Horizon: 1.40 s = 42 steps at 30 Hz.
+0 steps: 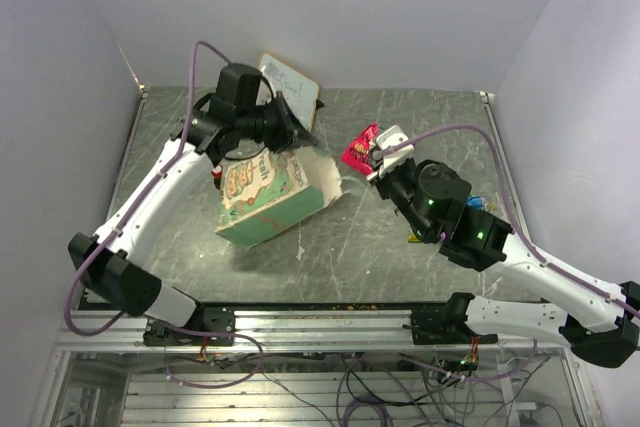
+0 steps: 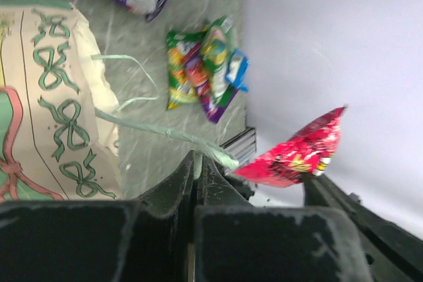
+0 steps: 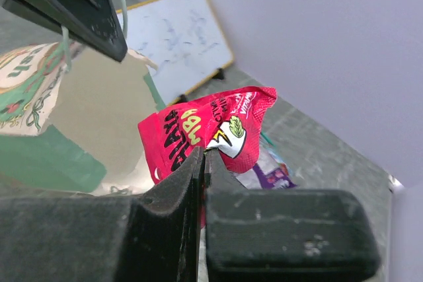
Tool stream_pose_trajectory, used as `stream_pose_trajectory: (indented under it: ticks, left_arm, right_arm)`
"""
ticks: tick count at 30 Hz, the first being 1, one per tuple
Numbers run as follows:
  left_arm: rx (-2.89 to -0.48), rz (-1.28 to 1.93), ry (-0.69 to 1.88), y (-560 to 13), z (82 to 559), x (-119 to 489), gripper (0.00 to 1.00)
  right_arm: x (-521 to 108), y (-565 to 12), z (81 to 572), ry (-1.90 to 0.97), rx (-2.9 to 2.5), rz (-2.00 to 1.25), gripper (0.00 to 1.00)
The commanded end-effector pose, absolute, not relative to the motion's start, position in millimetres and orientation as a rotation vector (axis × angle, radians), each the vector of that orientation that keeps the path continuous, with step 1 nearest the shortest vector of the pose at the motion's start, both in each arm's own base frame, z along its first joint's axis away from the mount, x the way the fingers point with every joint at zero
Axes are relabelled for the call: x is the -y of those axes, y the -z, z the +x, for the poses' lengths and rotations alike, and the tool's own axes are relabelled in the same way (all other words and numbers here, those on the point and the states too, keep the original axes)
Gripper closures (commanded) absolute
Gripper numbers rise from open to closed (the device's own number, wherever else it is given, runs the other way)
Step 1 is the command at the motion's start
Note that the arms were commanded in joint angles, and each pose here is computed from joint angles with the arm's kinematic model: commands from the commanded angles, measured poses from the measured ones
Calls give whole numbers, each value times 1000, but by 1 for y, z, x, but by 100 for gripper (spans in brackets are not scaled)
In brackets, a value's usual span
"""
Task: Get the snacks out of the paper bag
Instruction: Adjust the paper bag at the center of the board, then place the snack at the center of the board.
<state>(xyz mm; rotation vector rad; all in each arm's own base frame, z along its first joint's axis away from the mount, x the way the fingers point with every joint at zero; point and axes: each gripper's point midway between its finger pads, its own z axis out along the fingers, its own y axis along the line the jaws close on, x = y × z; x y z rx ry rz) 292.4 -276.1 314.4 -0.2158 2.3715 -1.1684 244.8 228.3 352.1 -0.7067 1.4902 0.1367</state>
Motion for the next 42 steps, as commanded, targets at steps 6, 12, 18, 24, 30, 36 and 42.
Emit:
stream_pose_trajectory:
  ticks: [6,12,18,24,30,36,42]
  left_arm:
    - [-2173,-103,1167,-395,289,264,93]
    - [-2352,-242,985,-294,257,225,93]
    - [-2444,-288,922,-250,239,211,93]
    - [-2432,-247,944,-261,244,217,92]
    - [-2485,-161,922,-257,243,220,70]
    - [-2440,-143,946,-271,237,217,39]
    - [-2404,-152,899,-292,236,207,3]
  right_arm:
    - [-181,-422,261,-56,-1419,-296,100]
    - [-184,-438,263,-55,-1380,-301,100]
    - [-193,-431,265,-69,-1398,-325,100]
    - [-196,-424,266,-66,-1415,-337,100]
    - [-194,-419,266,-61,-1442,-334,100]
    - [-184,-415,267,-35,-1466,-301,100]
    - [-164,-432,288,52,-1467,-258,100]
